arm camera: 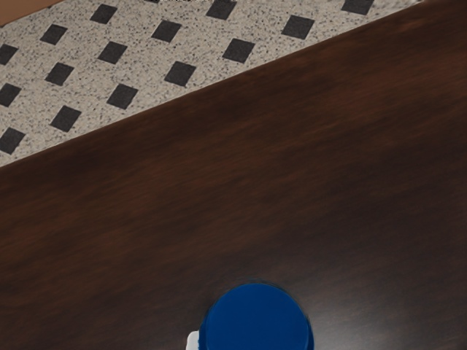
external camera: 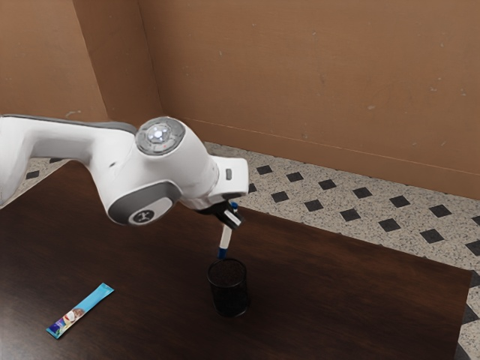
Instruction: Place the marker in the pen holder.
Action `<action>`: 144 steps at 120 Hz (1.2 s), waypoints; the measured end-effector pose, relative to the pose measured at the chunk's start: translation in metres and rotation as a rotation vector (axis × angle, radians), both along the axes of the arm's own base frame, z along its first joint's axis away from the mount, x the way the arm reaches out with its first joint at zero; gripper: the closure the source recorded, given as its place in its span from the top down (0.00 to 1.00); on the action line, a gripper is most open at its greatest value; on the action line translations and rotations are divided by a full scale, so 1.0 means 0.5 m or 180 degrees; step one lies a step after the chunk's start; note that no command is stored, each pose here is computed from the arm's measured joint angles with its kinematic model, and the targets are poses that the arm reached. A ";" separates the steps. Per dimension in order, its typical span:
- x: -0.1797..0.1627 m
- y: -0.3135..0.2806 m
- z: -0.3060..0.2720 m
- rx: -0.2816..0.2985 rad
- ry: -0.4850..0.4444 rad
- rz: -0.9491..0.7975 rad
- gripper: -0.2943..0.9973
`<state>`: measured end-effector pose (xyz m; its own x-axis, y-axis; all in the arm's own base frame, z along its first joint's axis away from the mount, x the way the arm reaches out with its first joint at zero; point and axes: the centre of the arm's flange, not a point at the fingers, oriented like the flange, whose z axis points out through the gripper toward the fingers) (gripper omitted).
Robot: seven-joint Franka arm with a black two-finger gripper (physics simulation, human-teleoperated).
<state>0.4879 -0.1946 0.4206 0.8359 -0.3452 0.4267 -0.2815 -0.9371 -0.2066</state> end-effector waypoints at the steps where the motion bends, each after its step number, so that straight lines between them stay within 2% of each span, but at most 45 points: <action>1: 0.000 -0.001 -0.001 -0.0005 0.0000 0.0005 0.17; 45: -0.018 -0.038 -0.008 -0.0215 -0.0036 0.0234 0.17; 120: 0.003 -0.007 -0.084 -0.0361 0.0151 0.0583 0.17; 144: 0.004 -0.004 -0.082 -0.0367 0.0160 0.0602 0.50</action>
